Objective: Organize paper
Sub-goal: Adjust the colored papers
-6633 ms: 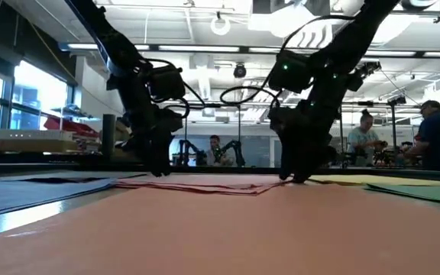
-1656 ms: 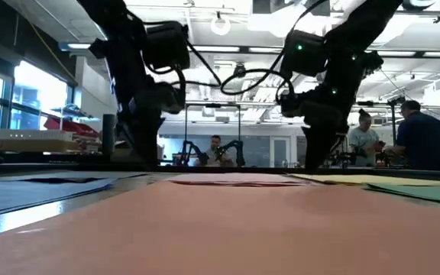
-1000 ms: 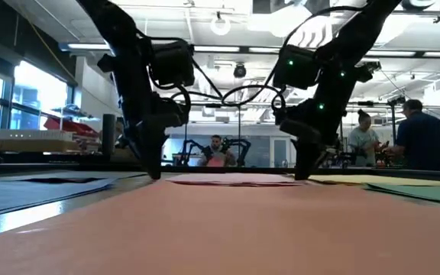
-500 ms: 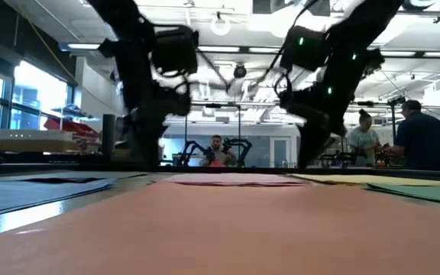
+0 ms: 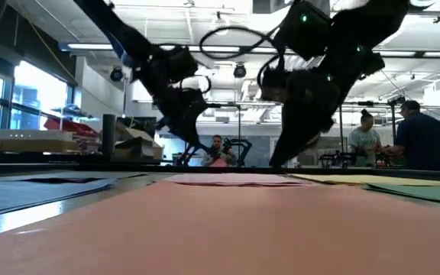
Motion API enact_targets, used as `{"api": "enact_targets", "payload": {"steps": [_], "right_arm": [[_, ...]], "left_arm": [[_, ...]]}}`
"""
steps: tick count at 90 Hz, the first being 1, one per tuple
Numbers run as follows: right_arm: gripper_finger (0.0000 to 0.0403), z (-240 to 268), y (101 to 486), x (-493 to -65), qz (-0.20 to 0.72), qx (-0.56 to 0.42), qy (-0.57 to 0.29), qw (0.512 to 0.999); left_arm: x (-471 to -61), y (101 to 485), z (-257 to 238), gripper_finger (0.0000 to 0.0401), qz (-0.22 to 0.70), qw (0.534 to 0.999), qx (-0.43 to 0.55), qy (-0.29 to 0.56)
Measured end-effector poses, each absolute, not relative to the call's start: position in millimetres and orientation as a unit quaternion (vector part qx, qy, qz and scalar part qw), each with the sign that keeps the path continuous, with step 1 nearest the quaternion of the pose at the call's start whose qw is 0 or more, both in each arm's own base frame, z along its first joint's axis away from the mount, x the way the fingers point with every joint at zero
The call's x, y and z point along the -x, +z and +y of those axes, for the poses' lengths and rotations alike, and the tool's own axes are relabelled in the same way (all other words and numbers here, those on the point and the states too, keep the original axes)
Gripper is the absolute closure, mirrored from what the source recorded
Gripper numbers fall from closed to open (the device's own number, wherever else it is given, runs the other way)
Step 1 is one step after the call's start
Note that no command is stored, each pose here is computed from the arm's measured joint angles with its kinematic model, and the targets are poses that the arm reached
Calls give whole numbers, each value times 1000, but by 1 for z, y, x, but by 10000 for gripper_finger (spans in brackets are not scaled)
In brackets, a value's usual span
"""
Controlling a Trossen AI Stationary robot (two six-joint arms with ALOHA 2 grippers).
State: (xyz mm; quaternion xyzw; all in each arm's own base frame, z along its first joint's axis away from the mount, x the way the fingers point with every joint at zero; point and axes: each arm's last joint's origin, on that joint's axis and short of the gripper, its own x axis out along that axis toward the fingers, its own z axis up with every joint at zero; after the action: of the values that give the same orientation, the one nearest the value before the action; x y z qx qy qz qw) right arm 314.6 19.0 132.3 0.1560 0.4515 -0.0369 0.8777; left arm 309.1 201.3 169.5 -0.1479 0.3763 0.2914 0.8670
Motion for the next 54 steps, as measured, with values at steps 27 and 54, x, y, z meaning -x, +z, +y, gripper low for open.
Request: {"api": "enact_targets", "payload": {"steps": [27,54], "right_arm": [[403,21,117,-319,465,-155,4,872],[403,18,109,-323,461,-154,-14,874]], "left_arm": [[-308,127,221,401,403,852,174,286],[-312,118,217,401,413,852,170,274]]}}
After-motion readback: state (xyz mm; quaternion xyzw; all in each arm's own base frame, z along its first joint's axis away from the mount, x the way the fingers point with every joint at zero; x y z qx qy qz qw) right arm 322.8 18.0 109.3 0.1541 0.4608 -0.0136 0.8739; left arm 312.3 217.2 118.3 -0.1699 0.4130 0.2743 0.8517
